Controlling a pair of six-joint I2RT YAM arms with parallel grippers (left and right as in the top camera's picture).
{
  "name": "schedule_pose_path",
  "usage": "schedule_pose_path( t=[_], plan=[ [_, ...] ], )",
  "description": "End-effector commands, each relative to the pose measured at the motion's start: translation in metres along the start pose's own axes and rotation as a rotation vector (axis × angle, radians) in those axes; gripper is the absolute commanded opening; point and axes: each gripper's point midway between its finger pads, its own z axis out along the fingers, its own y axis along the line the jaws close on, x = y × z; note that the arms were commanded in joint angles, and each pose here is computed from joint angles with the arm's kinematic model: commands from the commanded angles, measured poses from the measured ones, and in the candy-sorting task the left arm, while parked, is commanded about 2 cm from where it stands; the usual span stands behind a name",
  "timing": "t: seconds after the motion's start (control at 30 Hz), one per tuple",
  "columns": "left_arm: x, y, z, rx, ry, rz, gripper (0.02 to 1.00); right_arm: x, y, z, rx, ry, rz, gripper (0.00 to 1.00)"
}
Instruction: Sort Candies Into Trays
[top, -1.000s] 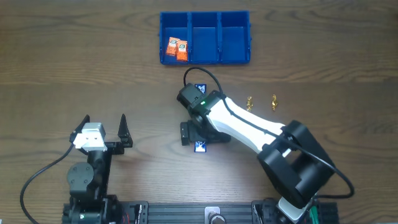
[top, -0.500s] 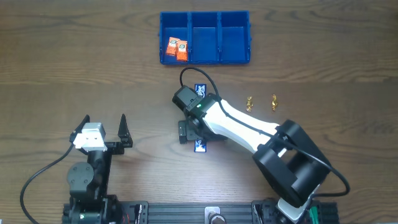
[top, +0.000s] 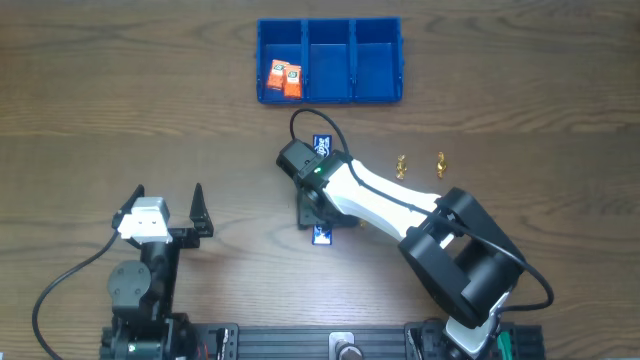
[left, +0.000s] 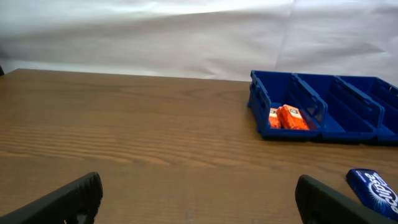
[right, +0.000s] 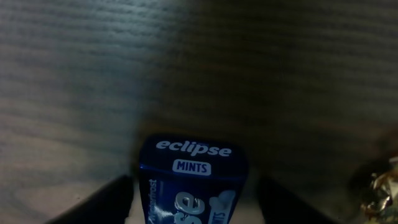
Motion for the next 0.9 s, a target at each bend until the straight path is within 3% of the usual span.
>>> schedule_pose_path(
  t=[0.03, 0.17, 0.4, 0.5, 0.6, 0.8, 0.9],
  plan=[
    [0.016, 0.0, 0.001, 0.002, 0.052, 0.003, 0.996, -0.003, 0.004, 0.001, 0.01, -0.012, -0.01, 0.43],
    [0.016, 0.0, 0.001, 0.002, 0.052, 0.003, 0.998, -0.003, 0.004, 0.001, 0.009, -0.013, -0.01, 0.314],
    [0.016, 0.0, 0.001, 0.002, 0.052, 0.003, 0.998, -0.011, 0.008, -0.009, 0.004, -0.048, -0.011, 0.255],
    [0.016, 0.0, 0.001, 0.002, 0.052, 0.003, 0.998, -0.034, -0.004, -0.048, 0.075, -0.135, 0.0, 0.253],
    [0.016, 0.0, 0.001, 0.002, 0.052, 0.003, 0.998, -0.074, -0.013, -0.112, 0.111, -0.242, -0.021, 0.253],
    [0.016, 0.0, 0.001, 0.002, 0.052, 0.003, 0.998, -0.161, -0.027, -0.221, 0.058, -0.509, -0.024, 0.202],
    [0.016, 0.0, 0.001, 0.002, 0.052, 0.003, 0.998, -0.195, -0.041, -0.249, 0.052, -0.6, 0.009, 0.198]
  ],
)
